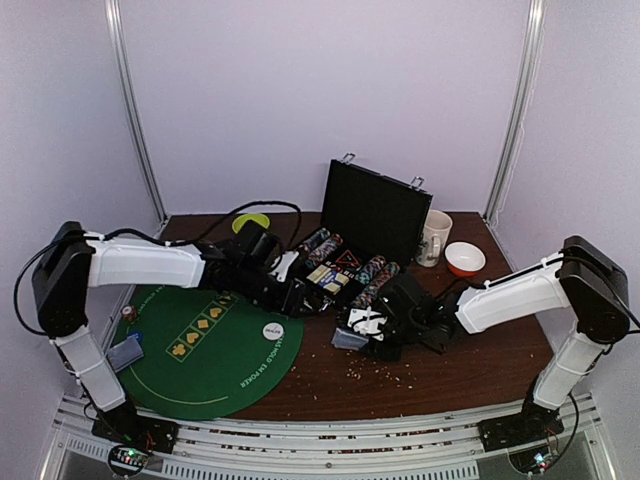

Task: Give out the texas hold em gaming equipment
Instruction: Pick up the poker card from the face-down deck piles.

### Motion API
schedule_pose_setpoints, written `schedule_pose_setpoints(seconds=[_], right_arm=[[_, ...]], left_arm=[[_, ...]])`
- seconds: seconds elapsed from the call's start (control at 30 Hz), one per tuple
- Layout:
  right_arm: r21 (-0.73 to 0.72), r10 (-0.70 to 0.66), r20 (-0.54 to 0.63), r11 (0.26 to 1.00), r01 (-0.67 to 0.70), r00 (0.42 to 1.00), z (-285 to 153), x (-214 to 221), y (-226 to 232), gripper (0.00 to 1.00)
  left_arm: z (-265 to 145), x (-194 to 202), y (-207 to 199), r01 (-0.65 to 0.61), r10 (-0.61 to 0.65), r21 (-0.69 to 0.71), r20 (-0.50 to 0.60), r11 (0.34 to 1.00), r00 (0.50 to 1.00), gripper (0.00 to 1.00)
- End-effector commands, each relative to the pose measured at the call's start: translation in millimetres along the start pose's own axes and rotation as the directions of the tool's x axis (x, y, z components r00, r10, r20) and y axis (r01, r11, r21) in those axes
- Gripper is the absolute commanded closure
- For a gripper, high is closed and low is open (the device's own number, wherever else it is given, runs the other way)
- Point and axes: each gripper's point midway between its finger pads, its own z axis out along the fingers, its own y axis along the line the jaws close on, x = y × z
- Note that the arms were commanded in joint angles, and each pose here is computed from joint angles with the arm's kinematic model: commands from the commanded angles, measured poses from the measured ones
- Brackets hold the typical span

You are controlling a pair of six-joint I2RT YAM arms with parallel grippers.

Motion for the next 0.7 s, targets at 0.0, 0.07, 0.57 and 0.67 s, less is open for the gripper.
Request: schedule_pose_setpoints(seconds=[0.0,0.07,0.57,0.67], right_arm=[[0.041,0.009,0.057,0.999,-0.011,0.998,-8,-11,-8,0.47],[0.044,0.011,0.066,0.999,-0.014,0.998,-8,-13,-9,0.47],[0.031,0.02,0.076,0.999,-0.023,0.997,-1,-15,-7,0.47],[0.021,0.022,0.076,0.999,-0.024,0.997,1,-16,-6,0.47]], left_arm=[[37,-26,-52,-0.08,0.067,0.223,0.067,0.972,0.996,0.34],[49,-21,-45,-0.047,0.039,0.205,0.042,0.978,0.998,0.38],[106,18,-26,-0.007,0.026,0.193,-0.096,0.981,0.995,0.46],[109,23,-18,0.004,0.015,0.157,-0.116,0.988,0.993,0.55]])
